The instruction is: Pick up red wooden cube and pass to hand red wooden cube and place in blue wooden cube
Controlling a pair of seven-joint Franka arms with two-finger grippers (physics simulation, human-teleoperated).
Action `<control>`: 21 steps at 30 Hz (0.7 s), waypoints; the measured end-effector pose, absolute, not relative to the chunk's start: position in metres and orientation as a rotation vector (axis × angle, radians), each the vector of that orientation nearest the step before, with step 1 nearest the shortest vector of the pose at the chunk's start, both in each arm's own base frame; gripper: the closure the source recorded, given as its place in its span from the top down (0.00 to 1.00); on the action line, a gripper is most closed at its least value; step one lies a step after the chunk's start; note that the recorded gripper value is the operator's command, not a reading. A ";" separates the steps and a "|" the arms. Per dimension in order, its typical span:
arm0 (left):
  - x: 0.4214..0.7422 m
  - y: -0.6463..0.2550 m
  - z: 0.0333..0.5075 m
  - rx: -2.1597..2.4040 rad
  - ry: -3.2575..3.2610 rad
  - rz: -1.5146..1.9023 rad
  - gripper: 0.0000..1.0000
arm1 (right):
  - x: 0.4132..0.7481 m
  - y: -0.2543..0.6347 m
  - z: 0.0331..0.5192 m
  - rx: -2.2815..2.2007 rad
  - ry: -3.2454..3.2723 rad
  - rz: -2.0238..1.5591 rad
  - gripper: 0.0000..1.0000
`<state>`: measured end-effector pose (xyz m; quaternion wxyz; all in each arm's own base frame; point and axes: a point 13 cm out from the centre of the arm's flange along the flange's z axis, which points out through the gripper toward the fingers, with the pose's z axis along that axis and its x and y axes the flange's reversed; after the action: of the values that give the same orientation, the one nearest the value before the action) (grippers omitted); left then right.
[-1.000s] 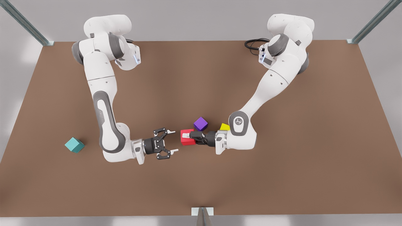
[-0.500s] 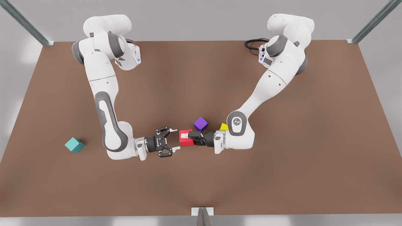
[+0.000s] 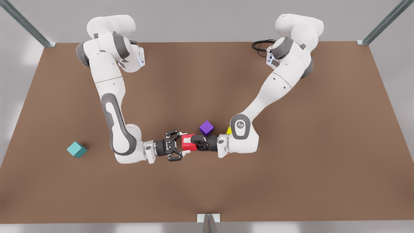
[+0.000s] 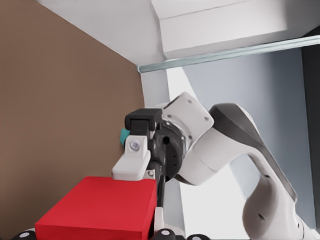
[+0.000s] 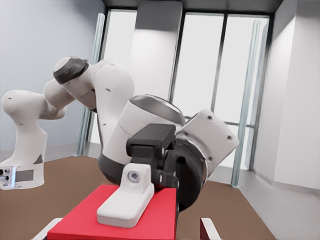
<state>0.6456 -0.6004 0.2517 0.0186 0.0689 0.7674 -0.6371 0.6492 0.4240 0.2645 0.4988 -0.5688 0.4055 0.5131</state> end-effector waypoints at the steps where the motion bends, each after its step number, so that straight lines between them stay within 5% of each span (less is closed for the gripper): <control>1: 0.646 -0.602 0.251 0.212 2.381 -1.975 0.59 | 0.650 0.426 0.265 -1.375 0.980 1.237 0.99; 9: 0.648 -0.605 0.250 0.201 2.375 -1.953 0.61 | 0.651 0.427 0.255 -1.375 0.993 1.219 0.98; 11: 0.649 -0.605 0.250 0.200 2.374 -1.951 0.61 | 0.651 0.427 0.253 -1.376 0.993 1.215 0.91; 13: 0.650 -0.605 0.249 0.198 2.374 -1.948 0.61 | 0.651 0.428 0.251 -1.376 0.994 1.215 0.72; 15: 0.650 -0.604 0.249 0.195 2.374 -1.946 0.61 | 0.652 0.428 0.250 -1.377 0.993 1.213 0.67; 16: 0.650 -0.604 0.249 0.195 2.374 -1.946 0.66 | 0.652 0.428 0.251 -1.378 0.992 1.211 0.67; 17: 0.650 -0.604 0.249 0.194 2.371 -1.948 1.00 | 0.652 0.428 0.251 -1.378 0.991 1.210 0.67; 21: 0.650 -0.605 0.252 0.204 2.355 -1.954 1.00 | 0.653 0.427 0.252 -1.379 0.988 1.205 0.67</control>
<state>0.6501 -0.6051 0.2516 0.0376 0.0664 0.7673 -0.6367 0.6526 0.4268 0.2517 0.5057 -0.5718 0.4096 0.4995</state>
